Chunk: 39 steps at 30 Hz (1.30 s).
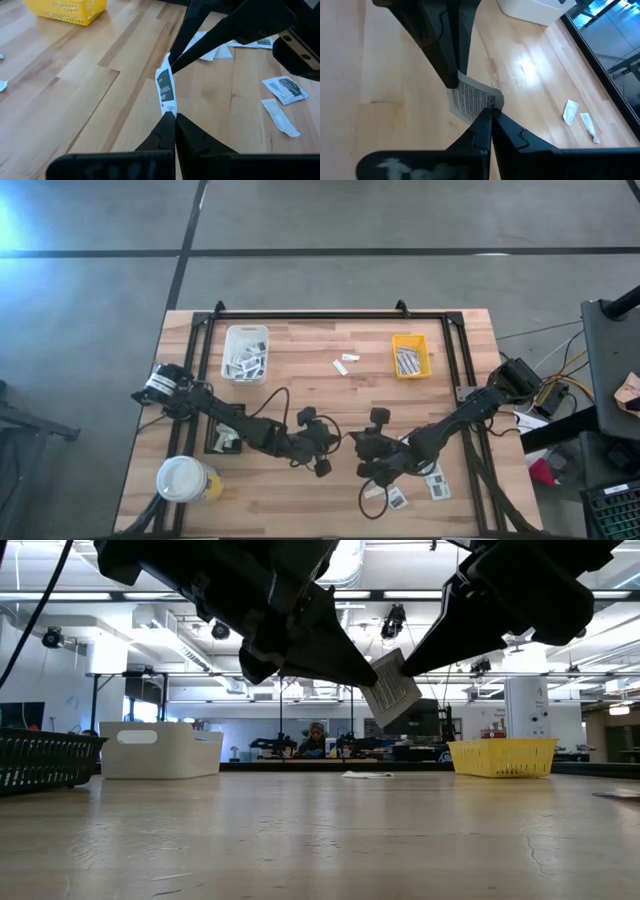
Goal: Pick & Place First Aid Supplies
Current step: Put the gray towelette pack into the white bin
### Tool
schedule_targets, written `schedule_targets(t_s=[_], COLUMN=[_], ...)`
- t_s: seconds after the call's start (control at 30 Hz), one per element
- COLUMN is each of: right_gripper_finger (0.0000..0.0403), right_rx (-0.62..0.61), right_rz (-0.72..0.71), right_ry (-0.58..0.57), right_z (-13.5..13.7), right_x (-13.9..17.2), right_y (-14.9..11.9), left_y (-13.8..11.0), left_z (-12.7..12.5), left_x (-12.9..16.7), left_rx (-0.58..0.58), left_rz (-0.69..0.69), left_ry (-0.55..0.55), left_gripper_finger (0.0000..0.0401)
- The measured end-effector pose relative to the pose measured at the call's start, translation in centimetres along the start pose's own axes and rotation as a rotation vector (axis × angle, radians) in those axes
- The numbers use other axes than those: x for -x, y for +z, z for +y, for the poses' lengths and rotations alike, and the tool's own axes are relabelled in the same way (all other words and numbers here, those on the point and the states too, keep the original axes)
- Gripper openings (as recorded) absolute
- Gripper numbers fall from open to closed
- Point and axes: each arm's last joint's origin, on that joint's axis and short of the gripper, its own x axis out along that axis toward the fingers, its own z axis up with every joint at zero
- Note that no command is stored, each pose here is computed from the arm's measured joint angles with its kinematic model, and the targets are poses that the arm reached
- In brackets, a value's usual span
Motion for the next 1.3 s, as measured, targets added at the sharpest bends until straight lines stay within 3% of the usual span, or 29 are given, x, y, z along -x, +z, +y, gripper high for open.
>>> schedule_targets(t_s=[0.43, 0.8, 1.03, 1.3], right_gripper_finger=[0.0008, 0.0008, 0.0008, 0.0008], right_rx=[0.030, 0.027, 0.026, 0.032], right_rz=[0.026, 0.029, 0.026, 0.026], right_ry=[-0.015, 0.012, 0.029, 0.033], right_z=[-0.2, 0.5, 0.8, 0.9], right_x=[0.2, 1.1, 1.5, 1.7], right_y=[-0.3, -0.8, -1.0, -1.0], left_y=[-0.8, 1.6, 2.3, 1.0], left_z=[0.9, 4.2, 6.8, 11.2], left_x=[0.4, 6.0, 9.3, 11.0], left_rx=[-0.075, -0.151, -0.113, -0.004], left_rz=[0.114, 0.175, 0.156, 0.140], left_ry=[0.068, 0.394, 0.574, 0.713], left_gripper_finger=[0.0000, 0.0000, 0.0000, 0.0000])
